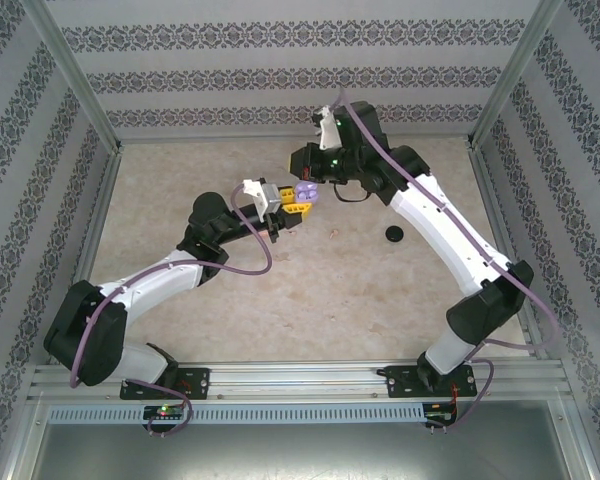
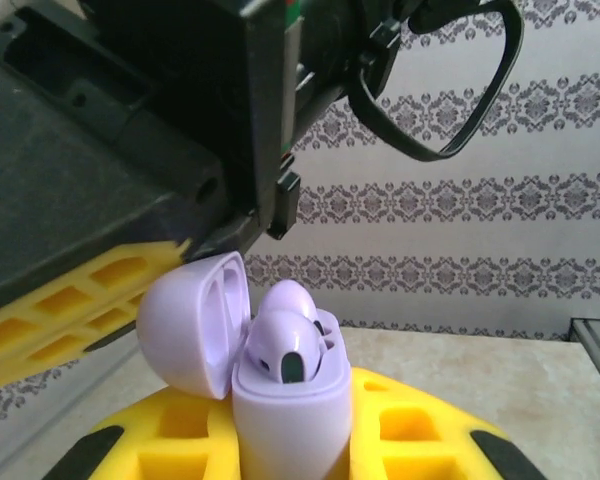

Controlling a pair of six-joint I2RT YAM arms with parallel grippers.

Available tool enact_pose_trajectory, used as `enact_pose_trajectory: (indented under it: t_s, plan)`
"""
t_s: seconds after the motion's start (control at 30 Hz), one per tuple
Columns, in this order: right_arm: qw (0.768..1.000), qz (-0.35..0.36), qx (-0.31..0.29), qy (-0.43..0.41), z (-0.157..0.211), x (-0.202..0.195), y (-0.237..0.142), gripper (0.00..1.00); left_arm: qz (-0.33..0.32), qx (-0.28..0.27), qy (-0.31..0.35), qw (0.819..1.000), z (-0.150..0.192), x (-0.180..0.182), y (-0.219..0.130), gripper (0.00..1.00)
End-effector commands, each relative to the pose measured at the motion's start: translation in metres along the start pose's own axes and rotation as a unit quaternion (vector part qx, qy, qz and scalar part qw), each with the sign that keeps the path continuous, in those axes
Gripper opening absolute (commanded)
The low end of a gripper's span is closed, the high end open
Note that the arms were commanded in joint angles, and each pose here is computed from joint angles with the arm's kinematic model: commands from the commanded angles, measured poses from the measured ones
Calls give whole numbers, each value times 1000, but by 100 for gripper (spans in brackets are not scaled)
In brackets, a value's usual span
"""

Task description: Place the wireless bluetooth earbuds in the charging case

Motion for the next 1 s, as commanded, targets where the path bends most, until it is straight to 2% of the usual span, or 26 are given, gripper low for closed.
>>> enact_pose_trajectory:
  t_s: [0.0, 0.13, 0.27, 0.37, 0.43, 0.53, 0.67, 0.97]
  plan:
    - [1000, -4, 17, -5, 28, 12, -43, 0, 0, -20, 24, 1000, -15, 1, 8, 0]
    - [998, 50, -44, 21, 38, -9, -81, 2, -1, -20, 11, 1000, -9, 6, 14, 0]
    - [985, 94, -123, 82, 36, -49, -110, 6, -8, -20, -13, 1000, 1, 14, 20, 0]
    - [974, 143, -140, 109, 46, -78, -119, 13, -26, 3, -45, 999, 18, 22, 27, 0]
    - [967, 178, -136, 121, 57, -99, -119, 15, -44, 36, -90, 994, 33, 34, 37, 0]
    - [957, 224, -126, 138, 77, -127, -117, 23, -60, 79, -190, 977, 56, 51, 58, 0]
    - [943, 262, -120, 169, 103, -159, -117, 27, -70, 112, -311, 941, 96, 63, 91, 0]
    - [924, 299, -121, 207, 123, -190, -129, 44, -74, 171, -460, 868, 175, 42, 158, 0]
Point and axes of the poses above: each hand's point on the last joint's axis, 136 mm out from that joint toward the fingers, its own y axis out along the fingers, its own x axis along the line the jaws close on, z = x × y, the point moved 6 cm from there along -y, back along the fingers, and after that the axes turned 11 degrees about -y, right-handed, at the moved point
